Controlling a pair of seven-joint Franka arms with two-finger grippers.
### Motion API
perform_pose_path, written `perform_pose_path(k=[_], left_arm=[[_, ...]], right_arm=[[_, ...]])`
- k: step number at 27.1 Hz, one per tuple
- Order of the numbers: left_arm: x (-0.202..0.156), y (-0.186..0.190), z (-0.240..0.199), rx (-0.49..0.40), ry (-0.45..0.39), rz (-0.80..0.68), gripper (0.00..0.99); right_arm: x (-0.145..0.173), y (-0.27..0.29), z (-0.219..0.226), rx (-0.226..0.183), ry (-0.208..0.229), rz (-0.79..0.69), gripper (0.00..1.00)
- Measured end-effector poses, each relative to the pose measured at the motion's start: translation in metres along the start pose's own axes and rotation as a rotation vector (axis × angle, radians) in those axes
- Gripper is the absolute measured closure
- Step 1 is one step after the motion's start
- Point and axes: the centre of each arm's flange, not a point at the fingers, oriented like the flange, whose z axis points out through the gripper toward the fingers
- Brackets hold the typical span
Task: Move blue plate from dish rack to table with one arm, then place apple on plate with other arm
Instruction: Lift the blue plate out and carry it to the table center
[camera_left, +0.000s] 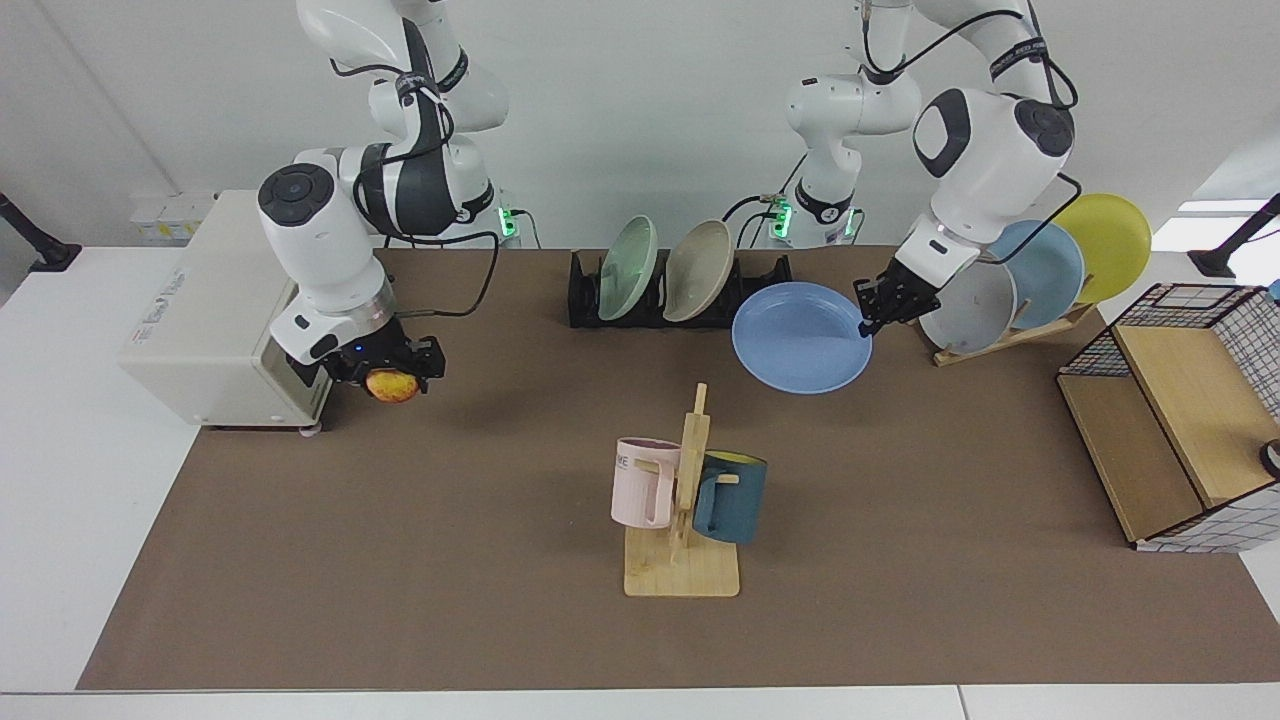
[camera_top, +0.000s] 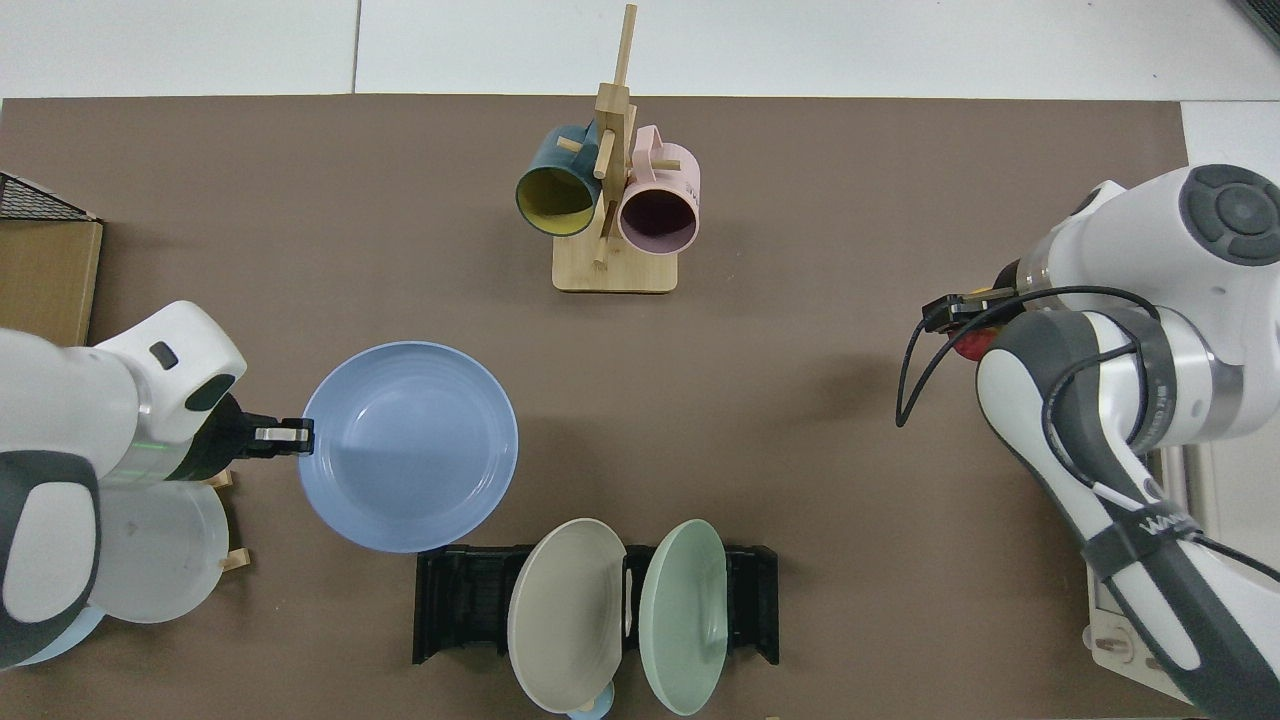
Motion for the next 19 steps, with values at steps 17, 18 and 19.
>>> perform_pose_path(k=[17, 18, 19], left_arm=[[0.022, 0.067, 0.114, -0.098, 0.016, -0.041, 0.956], [0.022, 0.072, 0.119, -0.100, 0.019, -0.047, 0.956], [0.021, 0.077, 0.123, -0.102, 0.020, -0.051, 0.956]], right_arm=[[-0.007, 0.003, -0.028, 0.001, 0.016, 0.004, 0.26], [-0.007, 0.003, -0.028, 0.001, 0.016, 0.004, 0.26], [-0.007, 0.003, -0.028, 0.001, 0.016, 0.004, 0.26]])
